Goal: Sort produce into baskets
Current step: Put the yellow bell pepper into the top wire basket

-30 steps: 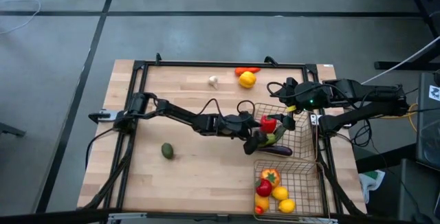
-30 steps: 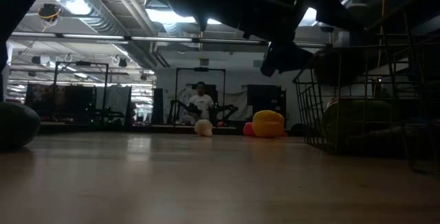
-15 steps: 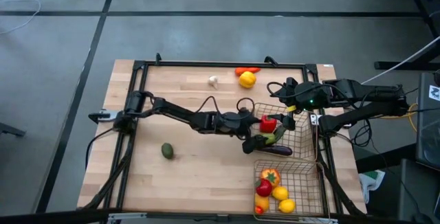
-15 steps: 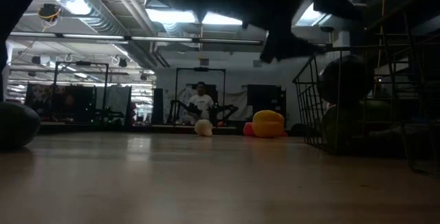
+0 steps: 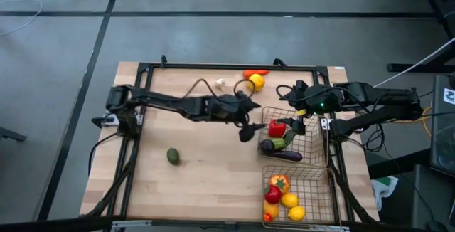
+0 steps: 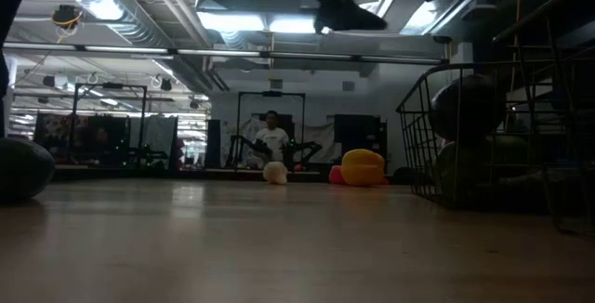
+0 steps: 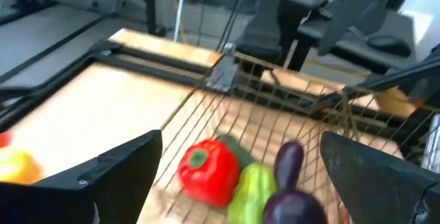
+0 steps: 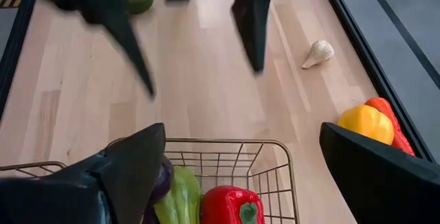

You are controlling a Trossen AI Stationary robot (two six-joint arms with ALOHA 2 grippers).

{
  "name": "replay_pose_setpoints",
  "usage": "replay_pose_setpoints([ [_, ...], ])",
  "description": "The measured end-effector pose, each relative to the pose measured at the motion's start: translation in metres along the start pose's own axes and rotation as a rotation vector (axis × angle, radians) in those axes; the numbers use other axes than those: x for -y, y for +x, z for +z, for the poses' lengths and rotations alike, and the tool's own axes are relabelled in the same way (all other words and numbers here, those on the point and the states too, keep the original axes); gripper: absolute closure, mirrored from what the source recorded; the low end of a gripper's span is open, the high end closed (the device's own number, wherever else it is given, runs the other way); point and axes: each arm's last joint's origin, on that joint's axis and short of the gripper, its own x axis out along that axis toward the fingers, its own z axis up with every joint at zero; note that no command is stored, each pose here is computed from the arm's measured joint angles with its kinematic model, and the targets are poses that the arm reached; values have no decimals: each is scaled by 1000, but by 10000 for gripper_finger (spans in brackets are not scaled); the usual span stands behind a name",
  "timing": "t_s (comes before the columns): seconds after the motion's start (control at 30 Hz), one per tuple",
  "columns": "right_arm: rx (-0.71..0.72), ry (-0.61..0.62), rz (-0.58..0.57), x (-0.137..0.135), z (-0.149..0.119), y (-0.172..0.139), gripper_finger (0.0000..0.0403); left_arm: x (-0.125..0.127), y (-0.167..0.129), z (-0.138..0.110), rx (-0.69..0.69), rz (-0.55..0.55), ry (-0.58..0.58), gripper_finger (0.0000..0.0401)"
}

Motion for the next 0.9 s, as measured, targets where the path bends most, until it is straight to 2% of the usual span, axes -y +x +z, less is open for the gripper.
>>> replay_pose_setpoints([
  [0.1, 0, 0, 0, 0, 0, 0, 20, -6, -19, 12, -28, 20, 2, 9],
  [0.23, 0, 0, 1, 0, 0, 0, 20, -13, -44, 23, 6, 52, -15, 9],
  [0.33, 3, 0, 3, 0, 1, 1, 20, -16, -59, 22, 27, 101, -18, 9],
  [0.77, -5, -2, -6, -3, 5, 14, 20, -23, -104, -42, -36, 186, -111, 9],
  [0.9, -20, -5, -11, -4, 5, 18, 20, -21, -114, -54, -33, 188, -112, 9],
])
